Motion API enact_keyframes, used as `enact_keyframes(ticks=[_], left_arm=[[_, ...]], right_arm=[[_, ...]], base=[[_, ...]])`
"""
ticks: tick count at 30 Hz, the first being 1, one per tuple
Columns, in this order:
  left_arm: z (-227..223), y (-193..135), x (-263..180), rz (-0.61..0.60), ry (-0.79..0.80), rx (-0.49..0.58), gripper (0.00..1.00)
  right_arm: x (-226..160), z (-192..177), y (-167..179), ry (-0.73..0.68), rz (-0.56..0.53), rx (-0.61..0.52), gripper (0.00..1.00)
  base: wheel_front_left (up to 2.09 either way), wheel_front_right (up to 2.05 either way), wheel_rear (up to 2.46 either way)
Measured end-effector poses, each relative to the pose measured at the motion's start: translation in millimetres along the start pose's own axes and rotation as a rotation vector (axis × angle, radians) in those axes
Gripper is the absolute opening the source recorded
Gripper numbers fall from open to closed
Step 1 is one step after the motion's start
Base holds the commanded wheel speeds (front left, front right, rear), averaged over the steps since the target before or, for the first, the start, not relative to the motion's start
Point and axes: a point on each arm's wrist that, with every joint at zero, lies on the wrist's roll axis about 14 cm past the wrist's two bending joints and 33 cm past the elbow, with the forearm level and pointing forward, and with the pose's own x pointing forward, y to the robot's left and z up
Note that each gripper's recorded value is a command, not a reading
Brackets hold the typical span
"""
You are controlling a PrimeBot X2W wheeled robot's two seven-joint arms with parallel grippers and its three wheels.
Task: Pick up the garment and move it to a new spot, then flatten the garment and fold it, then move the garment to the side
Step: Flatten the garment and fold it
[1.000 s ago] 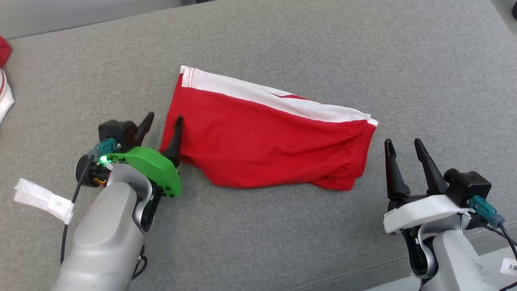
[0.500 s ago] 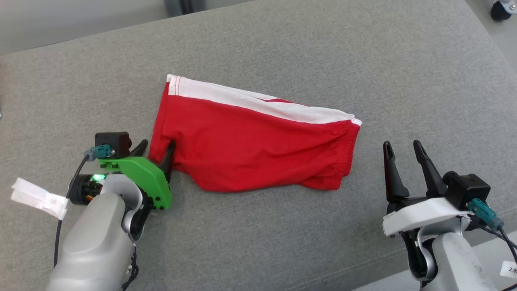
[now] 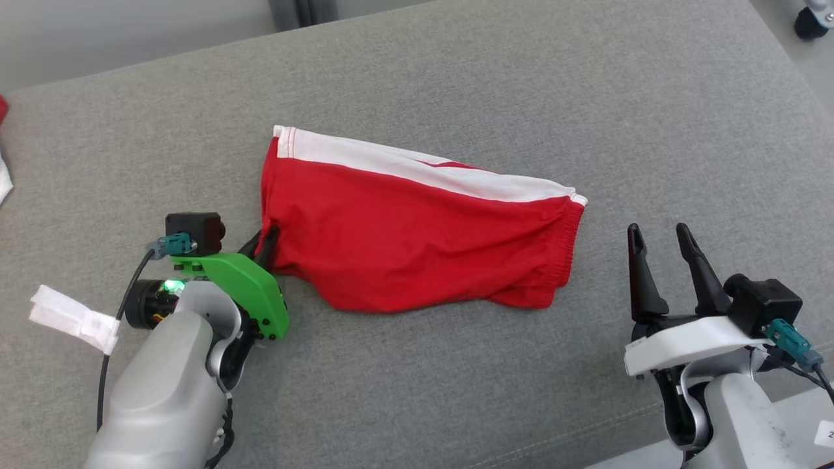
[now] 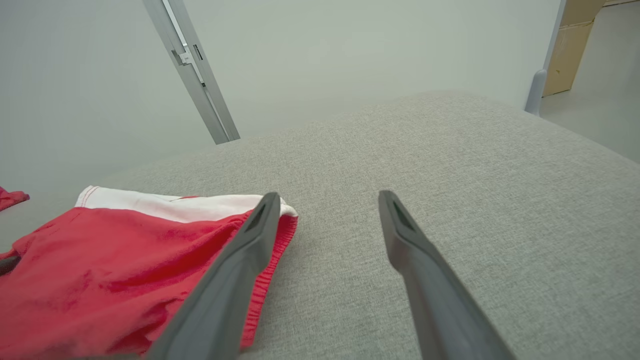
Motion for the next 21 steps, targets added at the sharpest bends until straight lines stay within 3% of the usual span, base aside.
enact_keyframes(ticks=[8, 21], left_arm=[[6, 3, -30, 0.024, -0.094, -0.040, 0.00], [-39, 22, -102, 0.182, -0.162, -0.228, 0.00]], right_arm=[[1, 6, 6, -0.021, 0.019, -0.011, 1.00], [4, 11, 38, -0.037, 0.110, -0.014, 1.00]], base=[[0.00, 0.00, 0.00], [0.00, 0.00, 0.00]])
